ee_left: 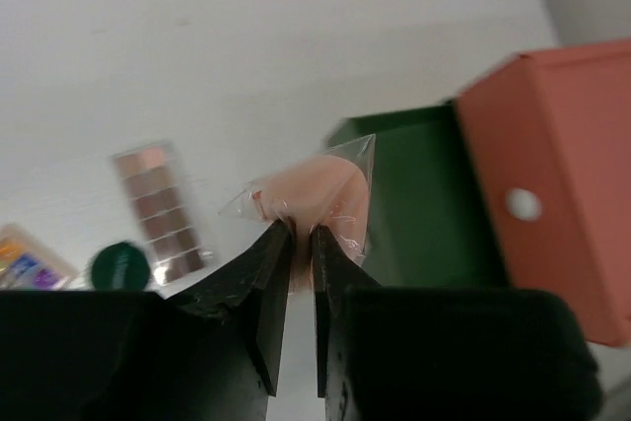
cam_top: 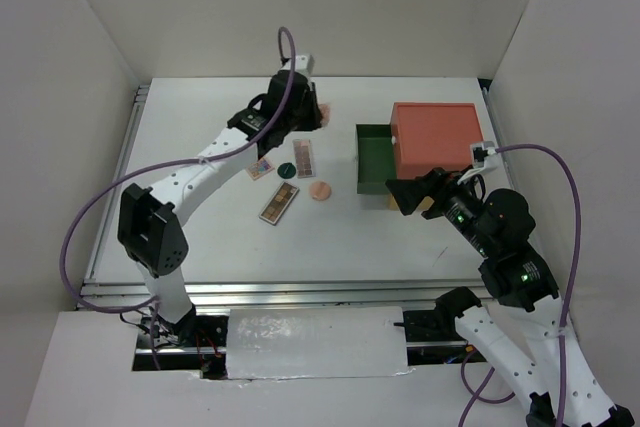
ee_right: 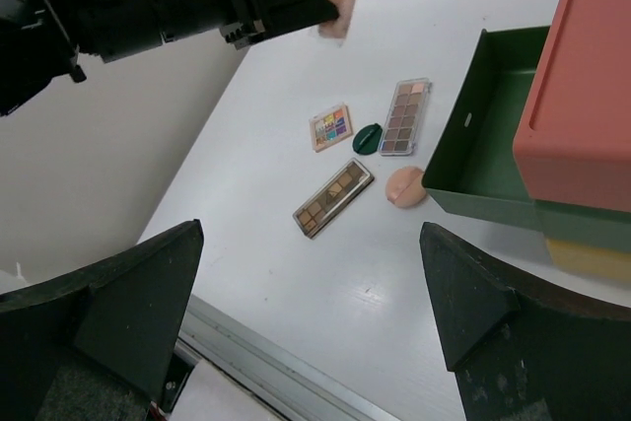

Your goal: Organize the makeup

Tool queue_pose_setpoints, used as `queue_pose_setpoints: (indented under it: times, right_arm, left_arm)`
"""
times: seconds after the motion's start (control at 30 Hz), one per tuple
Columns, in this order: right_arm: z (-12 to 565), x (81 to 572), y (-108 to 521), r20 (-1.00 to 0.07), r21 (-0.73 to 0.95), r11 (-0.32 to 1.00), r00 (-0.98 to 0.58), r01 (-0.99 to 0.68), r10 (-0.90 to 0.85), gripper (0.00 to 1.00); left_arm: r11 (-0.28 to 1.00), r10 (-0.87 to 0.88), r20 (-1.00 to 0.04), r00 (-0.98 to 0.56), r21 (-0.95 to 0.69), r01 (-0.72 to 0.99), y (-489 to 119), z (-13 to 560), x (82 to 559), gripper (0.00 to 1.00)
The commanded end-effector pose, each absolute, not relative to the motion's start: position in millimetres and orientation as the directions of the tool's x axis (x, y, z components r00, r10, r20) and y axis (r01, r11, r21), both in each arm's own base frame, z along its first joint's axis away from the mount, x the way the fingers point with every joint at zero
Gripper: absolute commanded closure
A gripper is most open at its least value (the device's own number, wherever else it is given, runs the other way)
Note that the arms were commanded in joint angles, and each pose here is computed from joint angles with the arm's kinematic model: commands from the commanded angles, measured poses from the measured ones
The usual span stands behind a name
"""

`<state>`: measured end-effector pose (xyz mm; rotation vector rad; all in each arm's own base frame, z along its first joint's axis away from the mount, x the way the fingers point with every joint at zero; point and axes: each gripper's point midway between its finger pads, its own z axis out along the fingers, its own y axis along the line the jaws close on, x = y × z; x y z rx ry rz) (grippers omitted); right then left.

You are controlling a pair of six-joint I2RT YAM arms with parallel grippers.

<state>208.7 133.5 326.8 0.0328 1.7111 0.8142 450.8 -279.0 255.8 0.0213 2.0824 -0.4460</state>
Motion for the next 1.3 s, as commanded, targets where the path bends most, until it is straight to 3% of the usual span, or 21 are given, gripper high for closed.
queue_pose_setpoints:
  times: [0.0,0.1,0.2,0.27,0.3,0.43,0.53,0.6,0.67,0.87,1.0,1.1,1.27]
  right_arm:
    - [347.2,207.4,132.7,-0.848,0.530,0.740,-0.264,-0.415,0.459,0.01]
    - [352.4,205.2,131.8,-0.851,0.525,0.740,-0.259,-0.419,0.457,0.01]
    - [357.3,201.9,129.5,-0.853,0.521,0.741,-0.246,-0.423,0.460,0.01]
    - [358.9,200.9,128.9,-0.855,0.518,0.742,-0.241,-0.426,0.459,0.01]
    - [359.9,199.3,130.3,-0.854,0.519,0.737,-0.243,-0.434,0.459,0.01]
    - [358.1,199.9,130.7,-0.857,0.516,0.739,-0.246,-0.434,0.454,0.01]
    - [356.5,200.1,131.0,-0.857,0.516,0.738,-0.246,-0.435,0.453,0.01]
    - [355.5,200.3,130.1,-0.857,0.515,0.740,-0.243,-0.432,0.455,0.01]
    - [353.8,201.0,130.6,-0.857,0.516,0.740,-0.245,-0.433,0.454,0.01]
    - [349.8,202.7,136.1,-0.849,0.528,0.724,-0.265,-0.444,0.457,0.01]
    - [347.5,204.0,138.6,-0.848,0.530,0.720,-0.277,-0.447,0.452,0.01]
    - [348.1,202.9,139.0,-0.851,0.526,0.720,-0.275,-0.453,0.448,0.01]
    - [346.7,204.3,139.5,-0.852,0.524,0.723,-0.279,-0.451,0.444,0.01]
  left_arm:
    - [0.856,-0.127,-0.837,-0.532,-0.363,0.368,-342.3,259.1,435.0,0.72]
    - [0.820,-0.105,-0.827,-0.552,-0.386,0.423,-380.0,255.1,429.2,0.72]
    - [0.777,-0.100,-0.824,-0.558,-0.415,0.473,-409.4,255.6,427.3,0.62]
    - [0.761,-0.110,-0.815,-0.569,-0.437,0.480,-420.0,250.4,425.1,0.28]
    - [0.759,-0.119,-0.813,-0.570,-0.445,0.476,-422.3,249.8,427.0,0.01]
    - [0.768,-0.134,-0.820,-0.556,-0.440,0.464,-416.3,256.2,426.7,0.01]
    - [0.851,-0.179,-0.849,-0.496,-0.387,0.354,-379.2,269.3,430.2,0.01]
    - [0.923,-0.229,-0.866,-0.445,-0.338,0.183,-334.9,269.7,436.2,0.01]
    - [0.958,-0.255,-0.861,-0.440,-0.286,0.005,-291.2,251.1,439.9,0.00]
    - [0.950,-0.310,-0.779,-0.545,-0.227,-0.216,-219.5,173.2,442.4,0.01]
    - [0.953,-0.302,-0.731,-0.612,-0.210,-0.220,-203.0,126.7,451.4,0.05]
    - [0.955,-0.298,-0.695,-0.654,-0.219,-0.202,-200.1,100.5,458.5,0.13]
    - [0.961,-0.275,-0.676,-0.683,-0.218,-0.172,-206.7,87.0,468.1,0.20]
